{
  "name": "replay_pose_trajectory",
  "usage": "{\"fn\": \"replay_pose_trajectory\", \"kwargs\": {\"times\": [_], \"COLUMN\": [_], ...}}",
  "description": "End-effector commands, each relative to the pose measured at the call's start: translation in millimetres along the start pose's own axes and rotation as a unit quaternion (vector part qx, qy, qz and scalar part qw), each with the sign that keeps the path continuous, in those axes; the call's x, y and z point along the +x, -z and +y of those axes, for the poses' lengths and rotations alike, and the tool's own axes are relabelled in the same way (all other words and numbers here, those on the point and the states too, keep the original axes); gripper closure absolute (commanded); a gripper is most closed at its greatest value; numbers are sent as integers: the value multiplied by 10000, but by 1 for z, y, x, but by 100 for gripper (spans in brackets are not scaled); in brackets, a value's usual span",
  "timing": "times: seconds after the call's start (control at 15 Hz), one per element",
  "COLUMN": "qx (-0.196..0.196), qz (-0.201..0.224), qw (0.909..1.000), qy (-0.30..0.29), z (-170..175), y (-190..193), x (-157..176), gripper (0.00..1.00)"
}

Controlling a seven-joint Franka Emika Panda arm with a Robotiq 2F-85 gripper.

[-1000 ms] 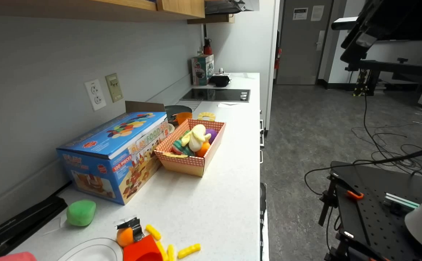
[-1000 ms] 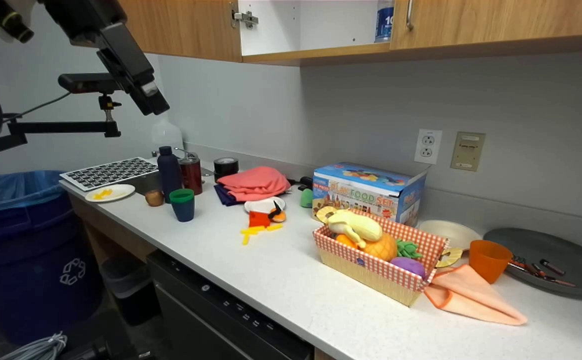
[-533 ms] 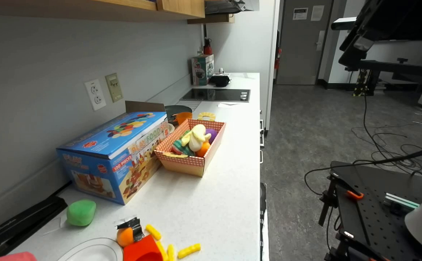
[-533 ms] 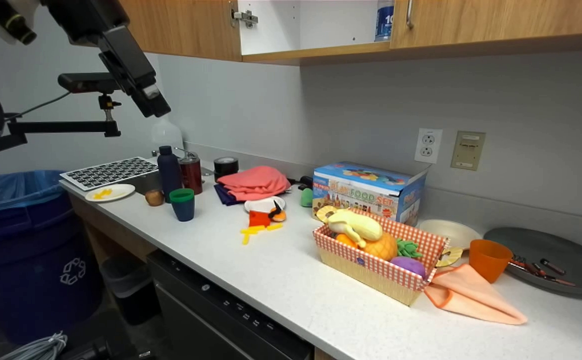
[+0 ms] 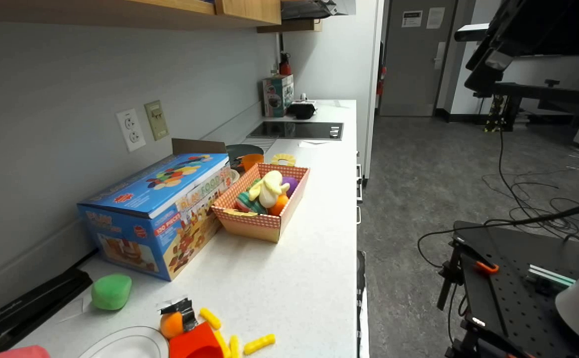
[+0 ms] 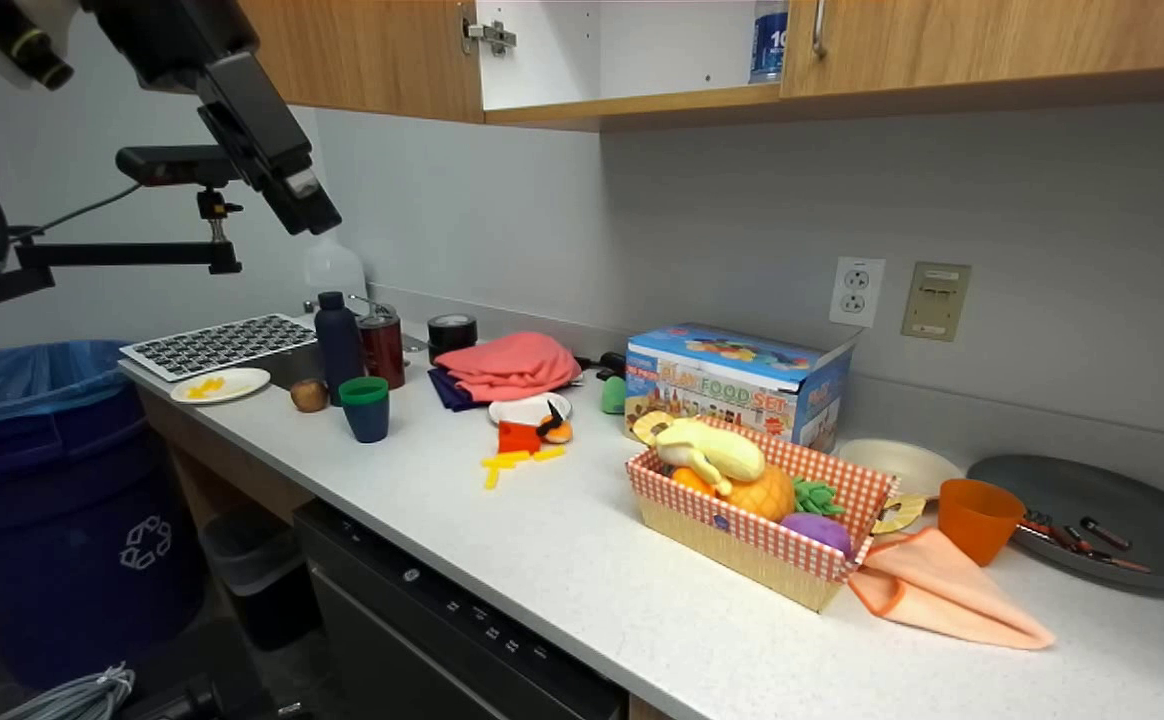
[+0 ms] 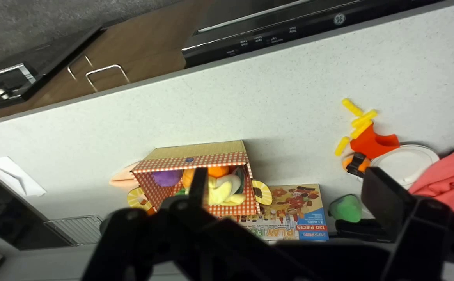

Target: Close the left door of the open upper cabinet then open the right door

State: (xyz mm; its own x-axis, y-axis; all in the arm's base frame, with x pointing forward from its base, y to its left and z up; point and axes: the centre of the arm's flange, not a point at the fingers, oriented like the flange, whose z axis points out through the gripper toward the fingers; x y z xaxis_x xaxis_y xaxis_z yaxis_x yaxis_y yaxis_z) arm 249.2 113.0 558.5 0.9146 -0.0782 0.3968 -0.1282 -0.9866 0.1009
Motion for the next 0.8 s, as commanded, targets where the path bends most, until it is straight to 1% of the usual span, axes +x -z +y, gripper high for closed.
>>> {"fn": "replay_pose_trajectory", "kwargs": {"times": [0.0,0.47,0.53,0.6,0.67,0.73], "qx": [-49,-56,-46,-12,42,42], "qz": [68,372,378,331,191,191], "qw": [10000,9993,9993,9994,9998,9998], "qy": [47,1,-3,44,21,21], "z": [-1,-1,-2,-2,-3,-3], "y": [8,9,9,10,5,5], "x": [-3,0,1,0,3,3], "gripper": [0,0,0,0,0,0]}}
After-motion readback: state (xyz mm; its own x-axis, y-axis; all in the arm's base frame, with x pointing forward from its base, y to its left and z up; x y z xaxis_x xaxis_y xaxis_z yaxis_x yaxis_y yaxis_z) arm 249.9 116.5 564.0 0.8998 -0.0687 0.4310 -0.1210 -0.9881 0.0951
